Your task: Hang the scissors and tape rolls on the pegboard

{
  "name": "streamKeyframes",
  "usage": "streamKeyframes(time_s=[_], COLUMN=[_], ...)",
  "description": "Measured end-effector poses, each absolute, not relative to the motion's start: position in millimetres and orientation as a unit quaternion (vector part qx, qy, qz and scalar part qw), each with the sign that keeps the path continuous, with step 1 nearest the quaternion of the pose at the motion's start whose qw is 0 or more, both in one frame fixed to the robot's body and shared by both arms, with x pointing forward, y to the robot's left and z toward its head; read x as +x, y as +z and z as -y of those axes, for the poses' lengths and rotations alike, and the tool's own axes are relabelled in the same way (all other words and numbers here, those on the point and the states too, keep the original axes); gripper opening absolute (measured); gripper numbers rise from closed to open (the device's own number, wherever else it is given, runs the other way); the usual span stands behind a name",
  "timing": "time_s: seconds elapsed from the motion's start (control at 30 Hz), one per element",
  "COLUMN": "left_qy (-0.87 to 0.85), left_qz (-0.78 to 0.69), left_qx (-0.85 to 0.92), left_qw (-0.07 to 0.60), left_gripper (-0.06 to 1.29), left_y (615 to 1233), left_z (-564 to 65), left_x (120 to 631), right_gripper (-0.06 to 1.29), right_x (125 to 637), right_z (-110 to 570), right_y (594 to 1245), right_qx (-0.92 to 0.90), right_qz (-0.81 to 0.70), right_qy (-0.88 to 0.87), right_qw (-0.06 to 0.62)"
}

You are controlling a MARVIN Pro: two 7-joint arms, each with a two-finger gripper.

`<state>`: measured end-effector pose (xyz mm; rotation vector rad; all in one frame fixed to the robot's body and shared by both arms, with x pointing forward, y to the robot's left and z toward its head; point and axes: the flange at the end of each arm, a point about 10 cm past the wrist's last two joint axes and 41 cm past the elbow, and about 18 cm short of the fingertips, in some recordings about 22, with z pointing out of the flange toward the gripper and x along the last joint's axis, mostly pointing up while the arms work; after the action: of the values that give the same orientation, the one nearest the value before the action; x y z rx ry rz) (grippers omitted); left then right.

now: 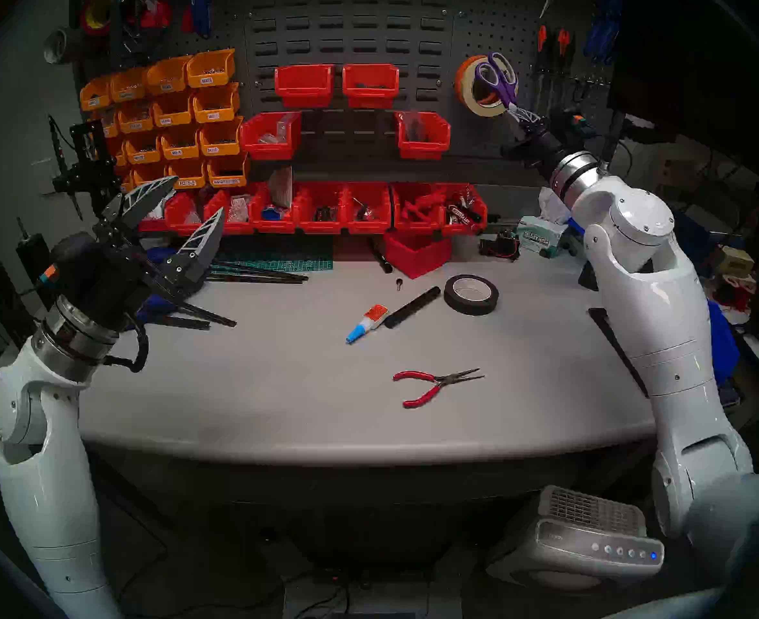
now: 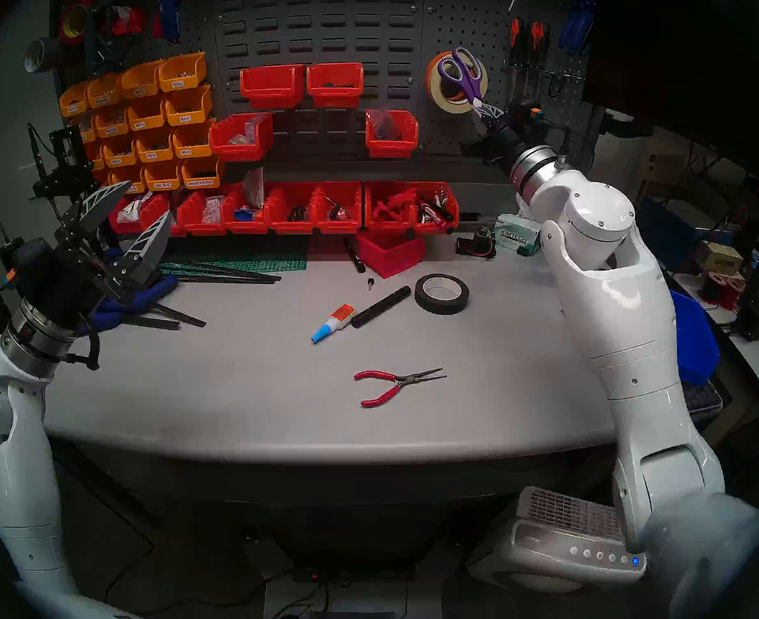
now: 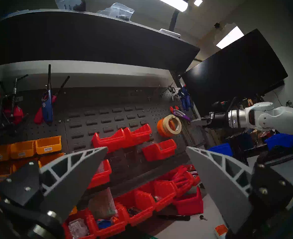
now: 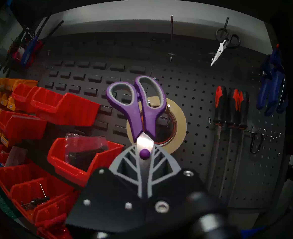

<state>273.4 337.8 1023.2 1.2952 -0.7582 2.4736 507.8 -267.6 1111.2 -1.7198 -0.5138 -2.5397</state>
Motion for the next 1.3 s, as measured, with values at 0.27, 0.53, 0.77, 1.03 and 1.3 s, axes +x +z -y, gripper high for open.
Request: streamKeyframes(time_s=[0.27, 0.53, 0.77, 1.03, 1.3], left_qy=[0.849, 0.849, 0.849, 0.848, 0.848], left_qz=[0.261, 0.259, 0.258, 0.259, 0.260], left_qx=[0.444, 0.445, 0.447, 0.447, 0.447], left_qw=[0.122, 0.119, 0.116, 0.116, 0.117], left_gripper=[1.23, 1.23, 1.23, 1.23, 1.23], left_y=[1024, 1024, 1024, 1024, 1024], left_z=[-340, -343, -346, -347, -346], left_x=[275, 276, 277, 278, 280], right_gripper=[-0.04, -0.04, -0.04, -0.04, -0.04], right_x=[525, 532, 539, 547, 554], right_z=[267, 263, 262, 265, 265], right_y=[1110, 1119, 1124, 1122, 1120], right_qx=[-0.562, -0.558, -0.562, -0.573, -0.581], right_qz=[0.166, 0.171, 0.177, 0.175, 0.173], right_qy=[-0.810, -0.812, -0.808, -0.801, -0.795], right_qw=[0.019, 0.021, 0.018, 0.015, 0.013])
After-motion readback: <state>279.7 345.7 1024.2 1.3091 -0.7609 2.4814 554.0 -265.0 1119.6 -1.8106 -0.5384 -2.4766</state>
